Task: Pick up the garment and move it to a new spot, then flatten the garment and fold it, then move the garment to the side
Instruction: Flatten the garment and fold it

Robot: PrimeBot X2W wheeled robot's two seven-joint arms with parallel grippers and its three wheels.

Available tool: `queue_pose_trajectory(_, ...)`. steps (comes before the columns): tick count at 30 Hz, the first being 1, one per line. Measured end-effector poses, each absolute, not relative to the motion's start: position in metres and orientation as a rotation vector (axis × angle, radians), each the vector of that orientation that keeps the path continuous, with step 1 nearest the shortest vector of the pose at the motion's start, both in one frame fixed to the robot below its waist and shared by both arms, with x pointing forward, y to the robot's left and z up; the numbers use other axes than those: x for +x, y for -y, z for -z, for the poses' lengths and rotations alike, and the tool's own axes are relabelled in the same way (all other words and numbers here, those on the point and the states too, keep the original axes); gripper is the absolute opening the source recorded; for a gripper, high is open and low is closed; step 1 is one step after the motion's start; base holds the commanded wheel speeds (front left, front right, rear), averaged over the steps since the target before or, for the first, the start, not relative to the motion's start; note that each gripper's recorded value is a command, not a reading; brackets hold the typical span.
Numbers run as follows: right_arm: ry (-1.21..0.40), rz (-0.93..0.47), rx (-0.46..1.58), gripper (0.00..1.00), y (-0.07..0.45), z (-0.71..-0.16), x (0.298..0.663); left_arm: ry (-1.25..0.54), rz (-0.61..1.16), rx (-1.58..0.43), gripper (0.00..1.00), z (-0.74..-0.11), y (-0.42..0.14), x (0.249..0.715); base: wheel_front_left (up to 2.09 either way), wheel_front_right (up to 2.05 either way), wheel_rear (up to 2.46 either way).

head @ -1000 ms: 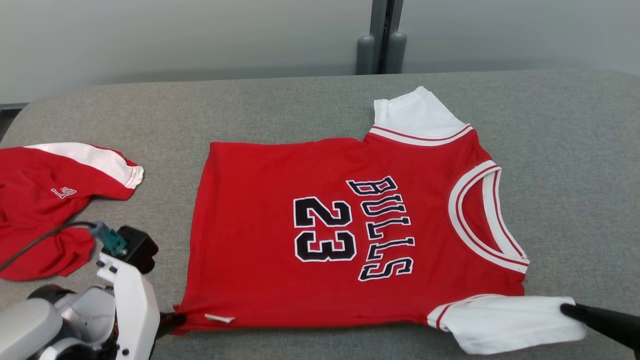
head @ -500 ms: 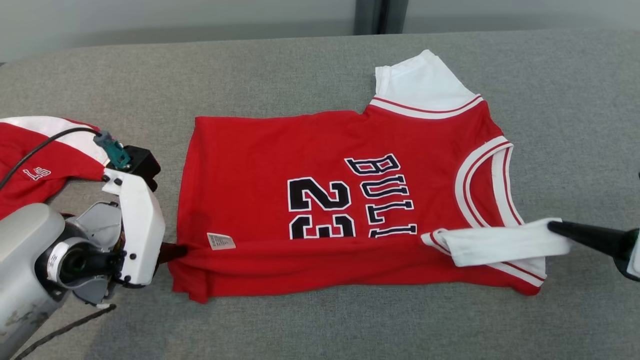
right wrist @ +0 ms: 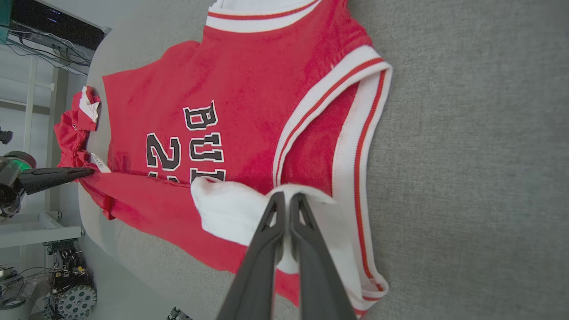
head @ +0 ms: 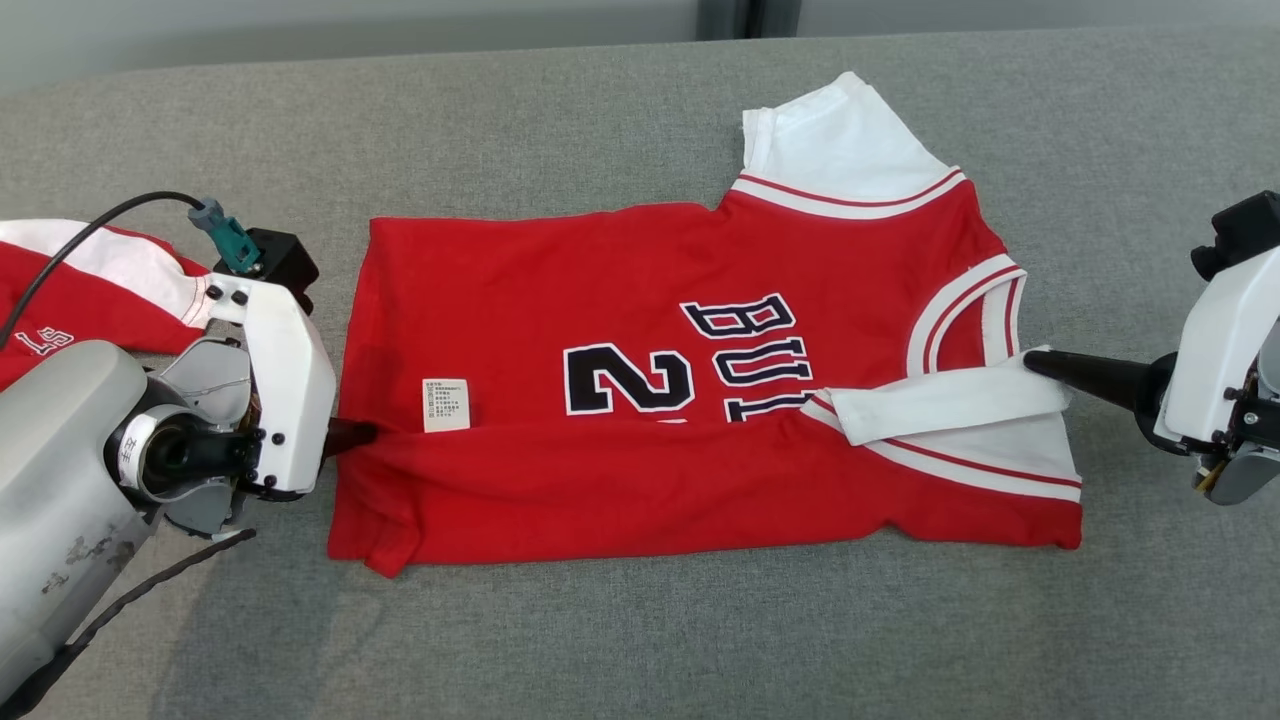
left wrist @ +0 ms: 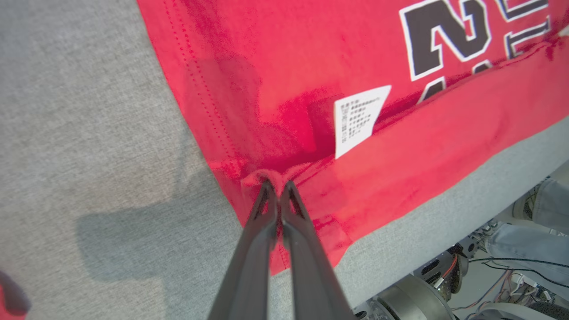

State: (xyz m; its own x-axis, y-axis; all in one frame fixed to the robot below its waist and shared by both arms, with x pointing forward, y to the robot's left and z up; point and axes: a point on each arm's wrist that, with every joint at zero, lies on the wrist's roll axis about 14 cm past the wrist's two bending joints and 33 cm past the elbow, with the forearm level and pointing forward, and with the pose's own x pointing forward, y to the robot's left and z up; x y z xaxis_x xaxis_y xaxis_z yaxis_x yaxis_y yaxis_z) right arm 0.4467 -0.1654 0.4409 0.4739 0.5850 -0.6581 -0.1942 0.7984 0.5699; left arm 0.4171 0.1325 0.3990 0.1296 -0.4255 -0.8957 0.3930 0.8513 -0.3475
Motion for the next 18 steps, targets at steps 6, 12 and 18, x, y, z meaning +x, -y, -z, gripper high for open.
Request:
queue_pose_trajectory(6, -0.836, -0.493, 0.477, 1.0, 0.161, -0.465, 0.455, -1.194, 0.579, -0.042, 1.0, -0.412, -0.134, 0.429, 0.0, 0.0, 0.0)
queue_pose_trajectory(12, -0.551, -0.491, 0.468, 1.0, 0.16, -0.516, 0.458, -0.902, 0.577, -0.086, 1.0, -0.45, -0.13, 0.45, 0.0, 0.0, 0.0)
queue_pose_trajectory(18, -0.27, -0.396, 0.396, 1.0, 0.181, -0.543, 0.445, -0.581, 0.495, -0.118, 1.0, -0.475, -0.135, 0.452, 0.0, 0.0, 0.0)
